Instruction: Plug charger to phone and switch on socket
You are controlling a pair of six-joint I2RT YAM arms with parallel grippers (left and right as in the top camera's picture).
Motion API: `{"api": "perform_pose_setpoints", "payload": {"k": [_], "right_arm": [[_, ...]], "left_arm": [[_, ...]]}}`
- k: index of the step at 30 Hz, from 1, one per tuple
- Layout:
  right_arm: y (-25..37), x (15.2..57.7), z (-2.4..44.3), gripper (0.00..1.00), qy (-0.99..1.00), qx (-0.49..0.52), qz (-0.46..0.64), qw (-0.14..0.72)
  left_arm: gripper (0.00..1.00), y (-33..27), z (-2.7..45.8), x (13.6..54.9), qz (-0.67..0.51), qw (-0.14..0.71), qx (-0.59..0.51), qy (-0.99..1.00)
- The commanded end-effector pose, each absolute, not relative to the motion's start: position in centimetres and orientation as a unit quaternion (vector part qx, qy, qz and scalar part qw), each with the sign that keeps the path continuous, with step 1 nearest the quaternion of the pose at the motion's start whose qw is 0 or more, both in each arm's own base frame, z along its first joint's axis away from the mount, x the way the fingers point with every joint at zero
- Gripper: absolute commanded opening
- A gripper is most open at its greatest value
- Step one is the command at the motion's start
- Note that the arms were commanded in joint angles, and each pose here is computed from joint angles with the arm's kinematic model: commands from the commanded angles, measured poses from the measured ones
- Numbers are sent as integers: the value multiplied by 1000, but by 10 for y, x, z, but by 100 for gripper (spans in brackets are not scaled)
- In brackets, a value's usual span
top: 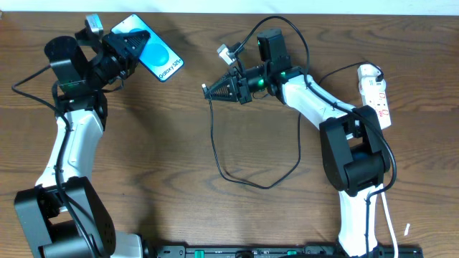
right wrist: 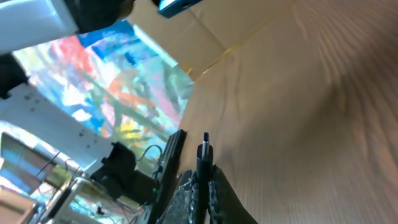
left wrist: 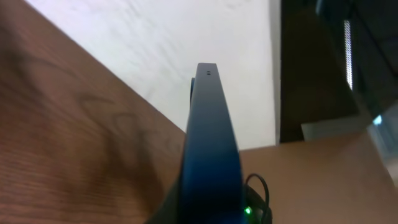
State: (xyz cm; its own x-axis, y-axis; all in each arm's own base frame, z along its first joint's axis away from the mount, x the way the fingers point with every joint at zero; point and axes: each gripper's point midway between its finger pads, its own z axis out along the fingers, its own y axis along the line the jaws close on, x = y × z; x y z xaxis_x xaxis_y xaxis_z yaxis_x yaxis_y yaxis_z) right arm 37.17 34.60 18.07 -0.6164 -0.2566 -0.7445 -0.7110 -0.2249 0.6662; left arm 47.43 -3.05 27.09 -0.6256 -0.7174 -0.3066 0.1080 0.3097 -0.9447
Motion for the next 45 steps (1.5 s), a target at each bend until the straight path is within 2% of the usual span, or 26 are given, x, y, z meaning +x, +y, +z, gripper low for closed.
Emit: {"api": "perform_pose_setpoints", "payload": {"k": [1,6,15,45], "right_arm": [[350,358,188,1,559,-436,684,172],[362,350,192,1,546,-452,684,171],[377,344,205,1,527,-473,684,177],[393,331,223,1,486,-514,677,204]], "left_arm": [[7,-43,295,460,-569,387,-142,712],[8,-57,321,445,-589,409,-45,695],[7,-70,337,424,-600,414,50,683],[7,-68,338,427,-592,429,47,681]]}}
